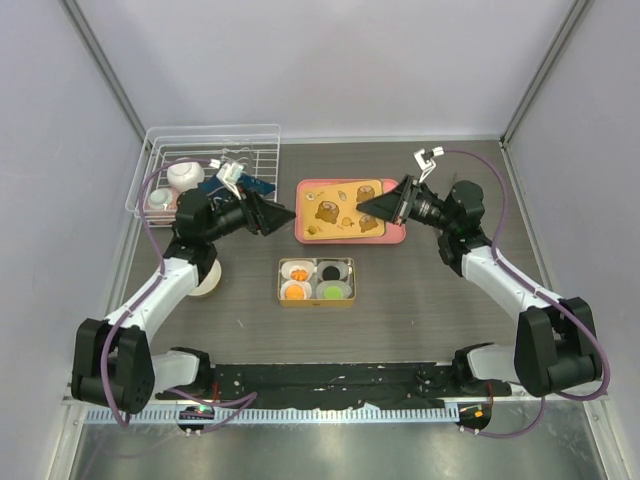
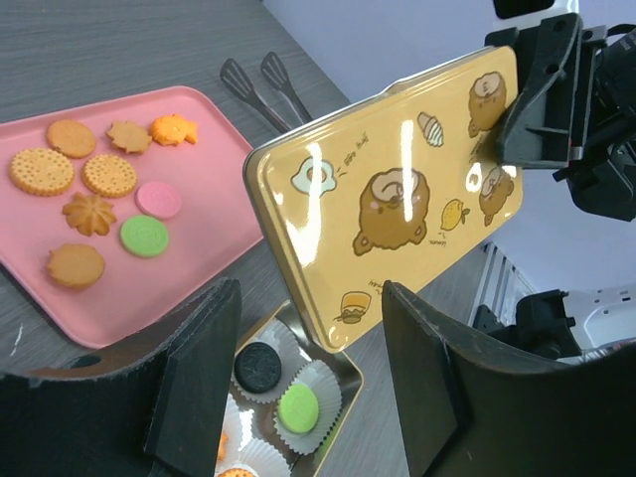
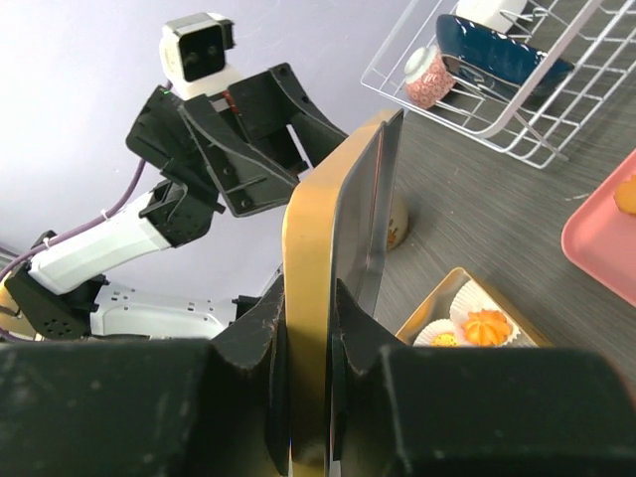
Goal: Pack the cookies
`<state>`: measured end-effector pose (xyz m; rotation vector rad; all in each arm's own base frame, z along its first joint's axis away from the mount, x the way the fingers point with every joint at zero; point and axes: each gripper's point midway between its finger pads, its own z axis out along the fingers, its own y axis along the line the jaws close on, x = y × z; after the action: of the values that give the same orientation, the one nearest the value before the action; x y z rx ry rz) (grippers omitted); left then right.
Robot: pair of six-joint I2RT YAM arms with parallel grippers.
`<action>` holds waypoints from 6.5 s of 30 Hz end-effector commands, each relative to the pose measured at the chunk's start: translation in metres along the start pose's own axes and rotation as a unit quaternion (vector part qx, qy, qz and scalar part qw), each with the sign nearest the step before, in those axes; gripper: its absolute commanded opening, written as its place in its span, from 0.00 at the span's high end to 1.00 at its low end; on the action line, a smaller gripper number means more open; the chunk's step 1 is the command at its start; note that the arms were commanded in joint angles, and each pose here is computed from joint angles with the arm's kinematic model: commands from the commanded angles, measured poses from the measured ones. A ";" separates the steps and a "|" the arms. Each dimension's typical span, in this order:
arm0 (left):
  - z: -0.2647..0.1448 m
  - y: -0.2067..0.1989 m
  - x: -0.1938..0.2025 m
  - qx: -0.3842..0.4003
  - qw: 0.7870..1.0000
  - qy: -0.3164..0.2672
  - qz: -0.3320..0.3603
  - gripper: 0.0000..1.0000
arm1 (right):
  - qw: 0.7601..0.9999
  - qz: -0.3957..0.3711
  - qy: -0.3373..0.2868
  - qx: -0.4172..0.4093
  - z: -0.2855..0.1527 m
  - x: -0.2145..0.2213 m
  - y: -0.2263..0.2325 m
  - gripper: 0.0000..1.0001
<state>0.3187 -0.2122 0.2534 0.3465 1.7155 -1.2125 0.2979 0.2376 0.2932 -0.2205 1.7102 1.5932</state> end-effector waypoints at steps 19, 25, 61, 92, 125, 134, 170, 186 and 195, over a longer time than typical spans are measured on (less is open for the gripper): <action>-0.012 0.012 -0.004 -0.044 0.993 -0.003 0.106 0.39 | 0.992 0.115 0.011 0.057 0.009 0.074 -0.057 0.99; -0.013 0.014 0.000 -0.044 0.993 0.001 0.112 0.39 | 0.990 0.136 0.017 0.033 0.018 0.087 -0.057 0.99; -0.023 0.063 0.079 -0.096 0.991 0.077 0.061 0.44 | 0.979 0.199 0.046 -0.006 0.052 0.130 -0.068 0.99; -0.044 0.080 0.105 -0.169 0.973 0.153 0.045 0.43 | 0.976 0.212 0.035 0.042 0.050 0.140 -0.093 0.99; -0.039 0.076 0.124 -0.127 0.975 0.180 0.027 0.38 | 0.975 0.187 0.051 0.109 0.037 0.152 -0.108 0.97; -0.034 0.074 0.126 -0.118 0.976 0.182 0.028 0.38 | 0.971 0.184 0.074 0.132 0.032 0.172 -0.117 0.90; -0.033 0.059 0.134 -0.099 0.975 0.196 0.035 0.39 | 0.976 0.123 0.098 0.150 0.020 0.156 -0.115 0.60; -0.032 0.056 0.136 -0.096 0.974 0.200 0.040 0.39 | 0.975 0.102 0.116 0.158 0.017 0.158 -0.117 0.55; -0.038 0.068 0.138 -0.129 0.967 0.212 0.052 0.39 | 0.975 0.099 0.112 0.163 0.012 0.156 -0.120 0.55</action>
<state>0.2665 -0.1890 0.0868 0.5193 2.2131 -0.9258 0.2581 0.2804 0.0786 -0.0039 2.2978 1.4329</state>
